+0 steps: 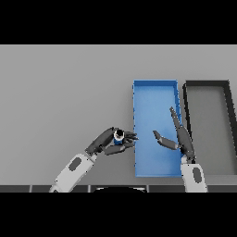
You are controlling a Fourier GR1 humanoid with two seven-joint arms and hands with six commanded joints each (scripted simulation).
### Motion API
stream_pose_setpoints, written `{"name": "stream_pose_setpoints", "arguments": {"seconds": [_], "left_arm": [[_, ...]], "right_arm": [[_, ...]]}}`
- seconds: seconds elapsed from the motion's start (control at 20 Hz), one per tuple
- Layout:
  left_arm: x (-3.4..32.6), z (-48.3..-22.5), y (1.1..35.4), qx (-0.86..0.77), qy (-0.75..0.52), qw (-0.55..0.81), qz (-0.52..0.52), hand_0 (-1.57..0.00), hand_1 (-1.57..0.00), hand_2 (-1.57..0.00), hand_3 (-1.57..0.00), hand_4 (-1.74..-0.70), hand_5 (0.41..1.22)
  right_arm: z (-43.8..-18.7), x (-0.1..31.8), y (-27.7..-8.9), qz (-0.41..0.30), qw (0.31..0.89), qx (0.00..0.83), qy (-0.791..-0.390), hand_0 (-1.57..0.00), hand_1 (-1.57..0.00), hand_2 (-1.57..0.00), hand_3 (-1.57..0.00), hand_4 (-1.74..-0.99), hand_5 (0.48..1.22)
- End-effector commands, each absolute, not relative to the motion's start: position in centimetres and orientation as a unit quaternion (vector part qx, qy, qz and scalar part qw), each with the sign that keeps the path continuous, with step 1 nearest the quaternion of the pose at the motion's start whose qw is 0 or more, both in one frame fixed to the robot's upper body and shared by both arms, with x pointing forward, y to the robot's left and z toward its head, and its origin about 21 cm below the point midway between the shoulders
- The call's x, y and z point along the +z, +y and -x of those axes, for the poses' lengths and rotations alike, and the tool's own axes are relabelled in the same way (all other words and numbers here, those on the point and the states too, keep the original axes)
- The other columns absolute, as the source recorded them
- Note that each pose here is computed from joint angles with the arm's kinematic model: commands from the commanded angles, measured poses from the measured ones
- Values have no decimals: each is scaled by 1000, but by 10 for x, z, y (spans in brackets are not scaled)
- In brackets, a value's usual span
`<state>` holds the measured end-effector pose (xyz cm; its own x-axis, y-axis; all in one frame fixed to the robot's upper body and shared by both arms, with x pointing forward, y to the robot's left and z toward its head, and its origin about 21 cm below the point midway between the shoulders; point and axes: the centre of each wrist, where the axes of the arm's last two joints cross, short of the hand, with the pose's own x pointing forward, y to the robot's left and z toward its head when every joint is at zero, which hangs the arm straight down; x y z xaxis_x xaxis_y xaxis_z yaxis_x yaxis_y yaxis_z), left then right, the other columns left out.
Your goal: Pick up the blue pipe and place it into the blue bin.
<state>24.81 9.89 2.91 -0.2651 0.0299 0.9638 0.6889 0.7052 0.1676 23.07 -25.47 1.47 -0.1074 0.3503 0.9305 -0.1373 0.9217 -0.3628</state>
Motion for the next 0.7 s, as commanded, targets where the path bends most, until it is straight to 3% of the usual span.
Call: {"name": "stream_pose_setpoints", "arguments": {"seconds": [0.0,0.2,0.45,0.65], "left_arm": [[34,-250,95,-303,-733,557,245,-1560,-1562,-1564,-1562,-1473,1218],[43,-248,92,-314,-726,557,254,-1567,-1567,-1568,-1567,-1473,1220],[46,-257,93,-315,-724,561,252,-1570,-1570,-1570,-1570,-1474,1220],[38,-248,93,-318,-722,561,252,-1570,-1571,-1571,-1571,-1474,1220]], "right_arm": [[-229,15,-254,74,662,180,-724,1,1,1,1,-1128,564],[-228,16,-257,73,663,181,-723,1,1,1,1,-1124,574],[-187,8,-245,112,663,127,-729,1,1,1,1,-1123,578],[-168,8,-235,138,670,91,-724,1,-3,1,1,-1191,577]]}}
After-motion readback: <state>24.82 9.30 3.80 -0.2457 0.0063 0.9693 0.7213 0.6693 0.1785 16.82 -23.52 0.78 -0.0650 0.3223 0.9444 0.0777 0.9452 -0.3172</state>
